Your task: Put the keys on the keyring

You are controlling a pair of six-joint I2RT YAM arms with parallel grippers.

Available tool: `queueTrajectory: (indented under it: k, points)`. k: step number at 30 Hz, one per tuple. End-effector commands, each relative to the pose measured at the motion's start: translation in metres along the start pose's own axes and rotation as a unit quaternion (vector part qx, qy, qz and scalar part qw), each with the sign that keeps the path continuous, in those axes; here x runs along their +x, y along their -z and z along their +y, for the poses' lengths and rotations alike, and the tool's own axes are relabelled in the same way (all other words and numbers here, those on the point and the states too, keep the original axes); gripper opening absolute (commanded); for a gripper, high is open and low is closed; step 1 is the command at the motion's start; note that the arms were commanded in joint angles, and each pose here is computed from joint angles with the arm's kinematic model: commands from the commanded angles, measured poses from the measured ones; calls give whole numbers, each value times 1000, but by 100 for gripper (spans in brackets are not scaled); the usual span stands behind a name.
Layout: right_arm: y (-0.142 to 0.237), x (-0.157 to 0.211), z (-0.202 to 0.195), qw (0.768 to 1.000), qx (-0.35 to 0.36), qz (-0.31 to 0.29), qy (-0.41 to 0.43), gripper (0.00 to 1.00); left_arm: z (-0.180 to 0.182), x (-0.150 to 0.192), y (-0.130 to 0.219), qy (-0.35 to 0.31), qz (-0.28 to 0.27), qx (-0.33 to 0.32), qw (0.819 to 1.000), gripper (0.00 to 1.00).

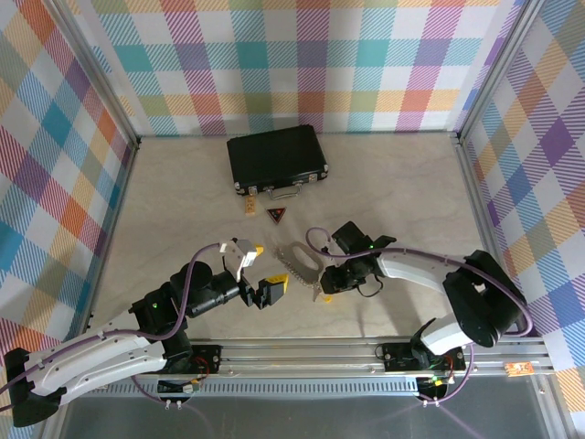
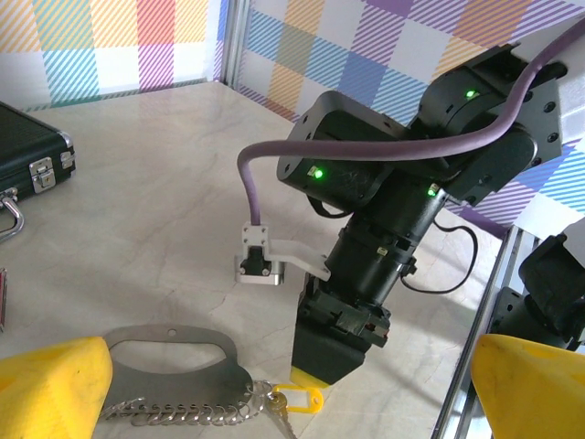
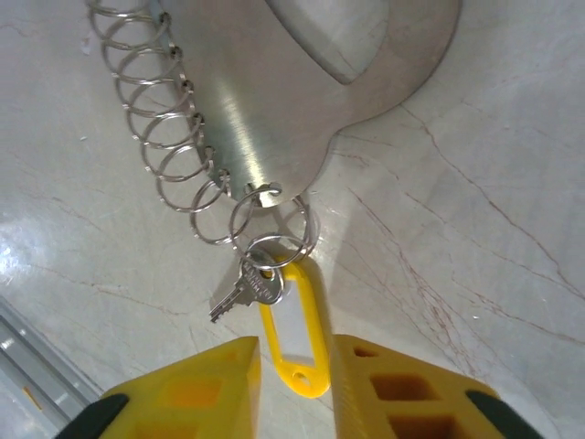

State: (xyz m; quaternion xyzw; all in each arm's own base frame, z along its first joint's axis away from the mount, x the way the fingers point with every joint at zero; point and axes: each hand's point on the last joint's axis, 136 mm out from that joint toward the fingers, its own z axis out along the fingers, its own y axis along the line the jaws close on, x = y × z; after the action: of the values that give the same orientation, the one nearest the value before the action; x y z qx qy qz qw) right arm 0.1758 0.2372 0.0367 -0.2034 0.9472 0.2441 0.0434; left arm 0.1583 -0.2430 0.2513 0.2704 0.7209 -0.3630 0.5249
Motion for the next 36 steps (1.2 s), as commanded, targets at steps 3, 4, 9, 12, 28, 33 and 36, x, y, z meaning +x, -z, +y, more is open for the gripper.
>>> queueTrajectory:
  k: [3,4,9,12,28,33,36]
  points:
    - [20,-1,7,999,2,-28,21,34,-4,-7,1,4,-13,7,1000,100]
    - [25,-3,8,999,2,-37,25,36,-2,-8,2,3,-13,4,1000,100]
    - [56,-15,12,993,15,-107,47,52,5,-10,2,-13,-6,-21,1000,100]
    - [88,-24,10,980,41,-184,62,67,15,-16,3,-11,-9,-55,998,100]
    - [222,-25,-65,852,253,-458,18,99,102,-41,35,-63,-44,-324,943,100]
    - [236,-24,-89,819,305,-486,-26,99,128,-41,47,-66,-57,-403,911,100]
    - [244,-23,-100,798,329,-503,-40,99,142,-36,56,-61,-65,-434,897,100]
